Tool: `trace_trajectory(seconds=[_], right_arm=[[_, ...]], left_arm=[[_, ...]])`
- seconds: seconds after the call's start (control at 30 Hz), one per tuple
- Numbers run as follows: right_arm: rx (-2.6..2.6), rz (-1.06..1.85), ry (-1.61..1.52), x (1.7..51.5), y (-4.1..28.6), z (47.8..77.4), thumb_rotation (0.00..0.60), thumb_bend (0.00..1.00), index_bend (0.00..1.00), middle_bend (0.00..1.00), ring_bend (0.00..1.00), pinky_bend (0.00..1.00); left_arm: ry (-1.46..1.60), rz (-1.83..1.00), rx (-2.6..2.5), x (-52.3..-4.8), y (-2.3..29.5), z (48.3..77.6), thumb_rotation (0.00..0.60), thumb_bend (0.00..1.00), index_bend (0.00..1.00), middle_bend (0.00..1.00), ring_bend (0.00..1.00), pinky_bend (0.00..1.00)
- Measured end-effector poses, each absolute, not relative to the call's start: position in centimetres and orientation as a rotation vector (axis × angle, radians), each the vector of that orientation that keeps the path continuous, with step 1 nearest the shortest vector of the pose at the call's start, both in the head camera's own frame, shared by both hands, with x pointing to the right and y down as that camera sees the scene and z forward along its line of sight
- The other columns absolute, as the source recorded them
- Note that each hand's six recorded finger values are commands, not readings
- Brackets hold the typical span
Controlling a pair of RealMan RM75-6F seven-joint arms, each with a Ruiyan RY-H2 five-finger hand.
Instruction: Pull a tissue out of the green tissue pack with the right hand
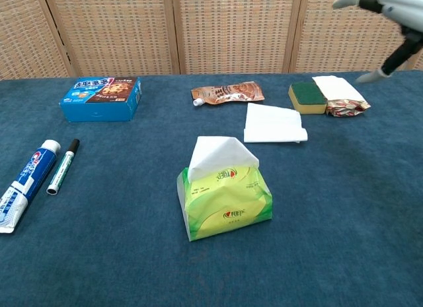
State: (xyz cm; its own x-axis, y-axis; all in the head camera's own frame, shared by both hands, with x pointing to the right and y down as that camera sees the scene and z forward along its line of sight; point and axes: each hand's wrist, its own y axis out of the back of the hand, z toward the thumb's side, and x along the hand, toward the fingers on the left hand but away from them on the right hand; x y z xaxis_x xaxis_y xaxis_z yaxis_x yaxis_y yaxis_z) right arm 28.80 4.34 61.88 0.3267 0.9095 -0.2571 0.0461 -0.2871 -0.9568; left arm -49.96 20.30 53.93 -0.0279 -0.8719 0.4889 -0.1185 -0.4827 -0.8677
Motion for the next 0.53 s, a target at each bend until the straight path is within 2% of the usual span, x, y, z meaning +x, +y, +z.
trace_trajectory(seconds=[0.17, 0.27, 0.53], right_arm=[[-1.646, 1.109, -0.953, 34.0, 8.1, 58.5, 0.6, 0.0, 0.0, 0.0, 0.0, 0.0], [-1.648, 1.14, -0.972, 36.2, 11.0, 57.6, 0.6, 0.0, 0.0, 0.0, 0.0, 0.0], [-1.642, 1.214, -1.049, 38.7, 16.5, 55.7, 0.6, 0.0, 0.0, 0.0, 0.0, 0.0]], left_arm=[[1.047, -1.553, -1.631, -49.7, 20.7, 53.6, 0.6, 0.0, 0.0, 0.0, 0.0, 0.0], [1.042, -1.535, -1.631, -49.5, 20.9, 53.3, 0.6, 0.0, 0.0, 0.0, 0.0, 0.0], [1.044, -1.467, -1.618, -49.0, 21.5, 52.3, 0.6, 0.0, 0.0, 0.0, 0.0, 0.0]])
